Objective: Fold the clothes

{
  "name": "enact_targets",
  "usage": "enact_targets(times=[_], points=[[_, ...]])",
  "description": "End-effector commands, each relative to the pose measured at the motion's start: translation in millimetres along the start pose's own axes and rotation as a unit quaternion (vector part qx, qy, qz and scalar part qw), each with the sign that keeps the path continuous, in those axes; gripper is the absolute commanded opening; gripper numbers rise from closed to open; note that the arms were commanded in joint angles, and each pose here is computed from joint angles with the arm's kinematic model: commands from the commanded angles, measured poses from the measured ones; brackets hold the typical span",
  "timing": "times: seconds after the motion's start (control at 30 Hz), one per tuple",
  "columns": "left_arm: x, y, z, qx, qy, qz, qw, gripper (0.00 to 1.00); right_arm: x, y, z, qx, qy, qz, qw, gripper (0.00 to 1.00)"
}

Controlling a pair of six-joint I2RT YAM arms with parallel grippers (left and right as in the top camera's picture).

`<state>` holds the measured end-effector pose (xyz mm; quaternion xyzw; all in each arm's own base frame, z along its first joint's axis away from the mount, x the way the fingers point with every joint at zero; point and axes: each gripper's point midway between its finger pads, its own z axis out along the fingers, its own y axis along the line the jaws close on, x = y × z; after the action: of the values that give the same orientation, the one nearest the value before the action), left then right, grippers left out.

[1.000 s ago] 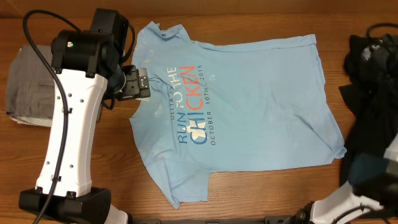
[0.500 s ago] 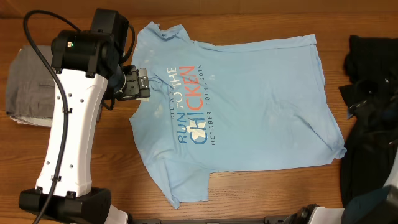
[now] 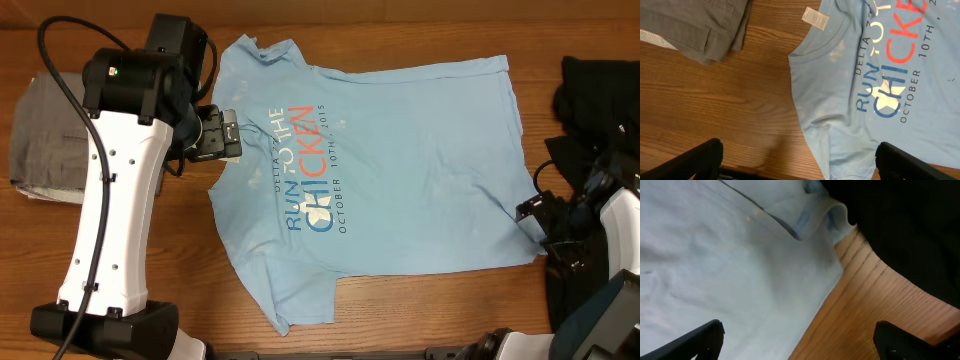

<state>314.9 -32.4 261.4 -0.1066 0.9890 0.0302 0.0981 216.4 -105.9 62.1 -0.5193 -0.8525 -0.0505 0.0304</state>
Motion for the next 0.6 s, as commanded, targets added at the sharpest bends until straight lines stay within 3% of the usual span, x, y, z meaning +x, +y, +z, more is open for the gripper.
enact_targets(times=[0.0,0.47,0.57], points=[[-1,1,2,-0.007,0.000,-0.006,1.000,1.00,0,3,-1,-0.007,-0.003,-0.001,1.000,1.00],[-45,-17,-3,0.034,-0.089,-0.017,0.995,1.00,-15,13,-2,-0.028,-0.035,-0.006,0.999,1.00],[-28,-22,-1,0.051,-0.052,0.001,0.997,1.00,-25,19,-3,-0.040,-0.055,-0.008,0.998,1.00]])
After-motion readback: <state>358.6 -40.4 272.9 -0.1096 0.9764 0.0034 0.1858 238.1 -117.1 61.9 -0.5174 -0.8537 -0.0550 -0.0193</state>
